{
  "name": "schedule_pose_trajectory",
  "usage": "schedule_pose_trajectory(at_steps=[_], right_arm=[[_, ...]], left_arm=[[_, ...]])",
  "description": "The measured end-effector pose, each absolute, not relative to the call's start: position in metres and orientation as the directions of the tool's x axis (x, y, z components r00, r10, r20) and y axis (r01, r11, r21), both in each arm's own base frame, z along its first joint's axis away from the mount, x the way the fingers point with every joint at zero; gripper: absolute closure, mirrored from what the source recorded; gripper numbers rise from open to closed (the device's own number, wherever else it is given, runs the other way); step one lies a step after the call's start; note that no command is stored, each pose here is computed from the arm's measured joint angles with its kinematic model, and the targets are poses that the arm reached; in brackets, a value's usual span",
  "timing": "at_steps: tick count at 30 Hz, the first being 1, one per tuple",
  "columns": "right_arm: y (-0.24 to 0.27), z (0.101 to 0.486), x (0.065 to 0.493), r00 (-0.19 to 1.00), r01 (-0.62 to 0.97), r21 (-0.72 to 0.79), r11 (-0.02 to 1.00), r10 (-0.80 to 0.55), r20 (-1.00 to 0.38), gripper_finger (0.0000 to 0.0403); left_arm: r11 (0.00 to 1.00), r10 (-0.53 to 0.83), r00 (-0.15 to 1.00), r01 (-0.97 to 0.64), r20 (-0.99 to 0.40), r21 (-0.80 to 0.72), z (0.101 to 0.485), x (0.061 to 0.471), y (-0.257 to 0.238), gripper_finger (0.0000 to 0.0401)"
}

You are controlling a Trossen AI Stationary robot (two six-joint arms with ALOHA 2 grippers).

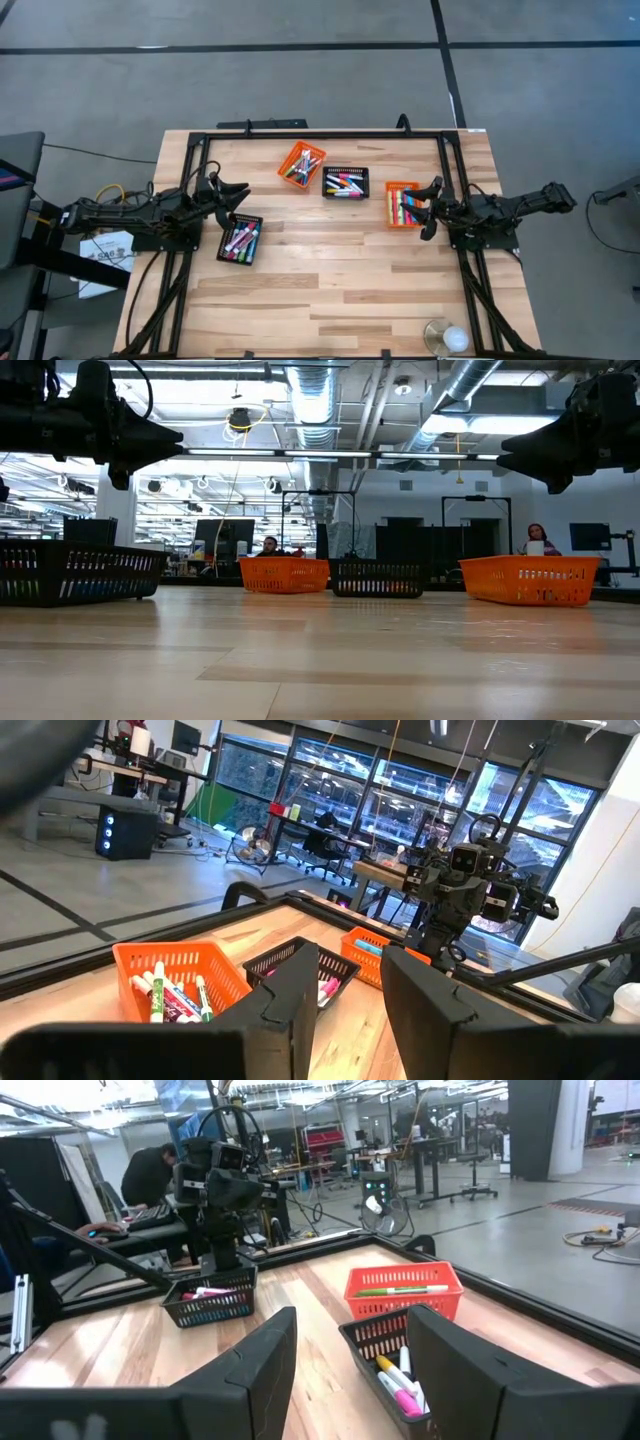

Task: Pick & Place Markers
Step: Return to Home Position

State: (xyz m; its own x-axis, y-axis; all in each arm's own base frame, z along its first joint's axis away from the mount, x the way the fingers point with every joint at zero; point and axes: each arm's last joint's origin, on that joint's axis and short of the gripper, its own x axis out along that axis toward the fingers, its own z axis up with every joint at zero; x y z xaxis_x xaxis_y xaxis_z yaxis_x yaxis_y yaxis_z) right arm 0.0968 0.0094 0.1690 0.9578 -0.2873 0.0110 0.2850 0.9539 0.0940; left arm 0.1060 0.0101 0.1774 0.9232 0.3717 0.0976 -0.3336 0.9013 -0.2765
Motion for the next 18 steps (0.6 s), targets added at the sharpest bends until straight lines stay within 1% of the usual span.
schedule_pose_trajectory(at_steps=[18], right_arm=[[0.0094, 0.169, 0.0969, 0.958, 0.285, 0.094, 0.954, -0.287, 0.011, 0.0223]], left_arm=[[0.901, 0.372, 0.923, -0.333, 0.098, -0.277, 0.1775, 0.106, 0.0101, 0.0293]])
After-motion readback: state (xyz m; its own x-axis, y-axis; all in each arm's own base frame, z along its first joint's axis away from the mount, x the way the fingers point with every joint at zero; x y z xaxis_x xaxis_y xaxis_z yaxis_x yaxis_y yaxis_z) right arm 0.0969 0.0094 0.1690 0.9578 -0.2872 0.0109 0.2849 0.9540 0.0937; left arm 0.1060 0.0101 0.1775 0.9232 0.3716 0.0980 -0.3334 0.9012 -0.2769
